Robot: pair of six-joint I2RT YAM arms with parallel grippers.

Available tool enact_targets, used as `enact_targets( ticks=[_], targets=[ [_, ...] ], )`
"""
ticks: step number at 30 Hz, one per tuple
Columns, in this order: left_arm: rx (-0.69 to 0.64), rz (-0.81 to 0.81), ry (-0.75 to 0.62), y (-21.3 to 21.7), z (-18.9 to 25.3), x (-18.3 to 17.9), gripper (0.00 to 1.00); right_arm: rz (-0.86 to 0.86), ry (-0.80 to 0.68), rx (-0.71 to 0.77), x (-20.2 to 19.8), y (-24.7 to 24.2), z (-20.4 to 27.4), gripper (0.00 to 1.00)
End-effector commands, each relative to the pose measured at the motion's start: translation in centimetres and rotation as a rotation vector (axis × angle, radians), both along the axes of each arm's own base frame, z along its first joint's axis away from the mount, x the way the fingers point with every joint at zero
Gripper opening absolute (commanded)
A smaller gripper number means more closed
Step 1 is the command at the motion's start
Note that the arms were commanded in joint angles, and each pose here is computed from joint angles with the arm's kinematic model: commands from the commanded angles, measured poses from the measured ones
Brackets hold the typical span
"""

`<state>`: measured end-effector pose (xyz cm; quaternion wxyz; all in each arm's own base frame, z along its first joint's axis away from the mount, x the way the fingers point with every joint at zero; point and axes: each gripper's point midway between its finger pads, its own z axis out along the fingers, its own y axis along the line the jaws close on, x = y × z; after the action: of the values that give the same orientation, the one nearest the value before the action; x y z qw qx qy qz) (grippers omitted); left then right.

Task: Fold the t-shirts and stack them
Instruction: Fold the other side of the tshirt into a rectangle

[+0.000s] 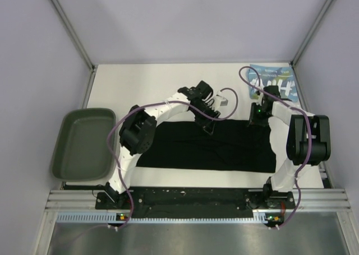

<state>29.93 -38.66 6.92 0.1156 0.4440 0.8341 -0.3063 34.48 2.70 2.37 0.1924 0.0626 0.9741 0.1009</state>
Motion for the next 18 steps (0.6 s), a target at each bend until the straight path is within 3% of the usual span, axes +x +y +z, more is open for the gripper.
enact_targets(
  ticks=[1, 8, 10, 13, 18],
  targets=[
    [-0.045, 0.052, 0.008, -1.3, -0.1, 1.4, 0.43, -0.014, 0.010, -0.015, 0.1, -0.5, 0.0, 0.28],
    [-0.069, 0.027, 0.075, -2.3, -1.0, 0.4, 0.38, -0.001, 0.013, 0.020, -0.1, 0.1, 0.1, 0.13],
    [-0.061, 0.011, 0.078, -2.3, -1.2, -0.1, 0.29, 0.003, 0.004, 0.028, 0.0, 0.3, 0.4, 0.05],
    [-0.062, -0.001, 0.078, -2.3, -1.1, -0.4, 0.04, 0.004, -0.005, 0.035, 0.1, 0.4, 0.8, 0.00],
    [-0.072, -0.008, 0.046, -2.2, 0.1, -0.2, 0.00, 0.007, -0.036, 0.039, 0.1, 0.4, 2.1, 0.00]
  ],
)
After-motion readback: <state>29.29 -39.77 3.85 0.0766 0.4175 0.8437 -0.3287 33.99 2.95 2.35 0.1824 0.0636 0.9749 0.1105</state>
